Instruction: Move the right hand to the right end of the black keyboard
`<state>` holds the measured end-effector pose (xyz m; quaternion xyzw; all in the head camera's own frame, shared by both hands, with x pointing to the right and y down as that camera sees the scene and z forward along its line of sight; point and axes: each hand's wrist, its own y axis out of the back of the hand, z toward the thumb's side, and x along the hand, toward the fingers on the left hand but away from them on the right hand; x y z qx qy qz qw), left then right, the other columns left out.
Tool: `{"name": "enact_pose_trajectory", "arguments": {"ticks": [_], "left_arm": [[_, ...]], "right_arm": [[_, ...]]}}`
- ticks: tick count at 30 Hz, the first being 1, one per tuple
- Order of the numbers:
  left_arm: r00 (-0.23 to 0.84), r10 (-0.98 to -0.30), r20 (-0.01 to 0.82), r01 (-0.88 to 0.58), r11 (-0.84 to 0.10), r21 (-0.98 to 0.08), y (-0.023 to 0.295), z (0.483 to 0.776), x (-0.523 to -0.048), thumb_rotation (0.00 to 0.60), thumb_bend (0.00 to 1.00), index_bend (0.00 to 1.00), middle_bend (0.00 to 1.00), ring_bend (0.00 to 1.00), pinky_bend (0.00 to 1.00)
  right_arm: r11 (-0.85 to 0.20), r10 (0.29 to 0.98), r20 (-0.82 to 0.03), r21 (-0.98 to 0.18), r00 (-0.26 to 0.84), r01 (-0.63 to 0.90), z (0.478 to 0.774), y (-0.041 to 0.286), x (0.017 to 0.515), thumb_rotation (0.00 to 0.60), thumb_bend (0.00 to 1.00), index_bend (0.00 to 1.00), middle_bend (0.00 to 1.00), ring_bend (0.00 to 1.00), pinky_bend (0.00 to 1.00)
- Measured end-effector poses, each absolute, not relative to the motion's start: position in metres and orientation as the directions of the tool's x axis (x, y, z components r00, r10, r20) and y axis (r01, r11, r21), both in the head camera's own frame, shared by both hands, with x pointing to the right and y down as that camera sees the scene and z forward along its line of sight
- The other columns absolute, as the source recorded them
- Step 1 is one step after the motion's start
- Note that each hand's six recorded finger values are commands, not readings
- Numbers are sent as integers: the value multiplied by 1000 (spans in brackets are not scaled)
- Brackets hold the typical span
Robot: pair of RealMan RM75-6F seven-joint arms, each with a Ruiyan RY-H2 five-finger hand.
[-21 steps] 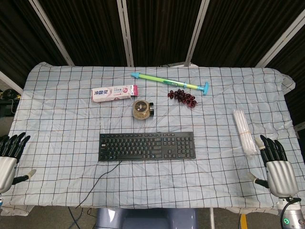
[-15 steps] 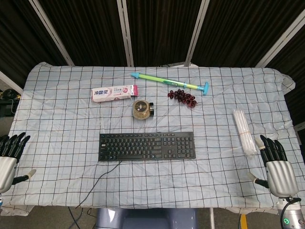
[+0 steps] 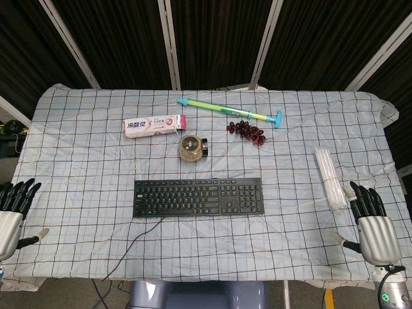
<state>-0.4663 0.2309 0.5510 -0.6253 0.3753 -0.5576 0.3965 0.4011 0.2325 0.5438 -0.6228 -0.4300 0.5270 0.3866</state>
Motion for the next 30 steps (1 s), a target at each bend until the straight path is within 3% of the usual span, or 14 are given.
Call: {"name": "enact_pose_trajectory", "arguments": {"ticks": [2, 4, 8, 11, 20, 24, 30], "left_arm": [[95, -913, 398, -28, -402, -915, 231, 551, -466, 600, 79, 0, 0, 0, 0], [95, -914, 394, -27, -398, -917, 230, 550, -466, 600, 80, 0, 0, 0, 0], [93, -916, 390, -26, -394, -919, 229, 550, -467, 600, 80, 0, 0, 0, 0], [91, -917, 388, -23, -392, -920, 230, 550, -467, 600, 79, 0, 0, 0, 0], [85, -919, 384, -24, -387, -922, 229, 549, -468, 600, 80, 0, 0, 0, 0], [88, -921, 380, -26, -383, -923, 228, 549, -468, 600, 78, 0, 0, 0, 0], [88, -922, 378, -30, -382, -924, 227, 549, -469, 600, 80, 0, 0, 0, 0]], "right_arm": [[-332, 943, -324, -933, 79, 140, 544, 231, 398, 600, 76, 0, 5, 0, 38], [-338, 941, -329, -928, 86, 158, 545, 229, 392, 600, 75, 3, 87, 50, 113], [-366, 930, -352, -911, 107, 189, 549, 223, 376, 600, 98, 51, 619, 573, 549], [-400, 916, -383, -896, 121, 194, 555, 216, 363, 600, 195, 71, 784, 743, 665], [-567, 823, -562, -808, 84, 156, 591, 197, 331, 600, 438, 90, 898, 880, 765], [-630, 776, -626, -763, 81, 146, 610, 191, 311, 600, 495, 112, 921, 905, 773], [-694, 717, -694, -704, 58, 151, 634, 182, 282, 600, 503, 127, 924, 908, 772]]}}
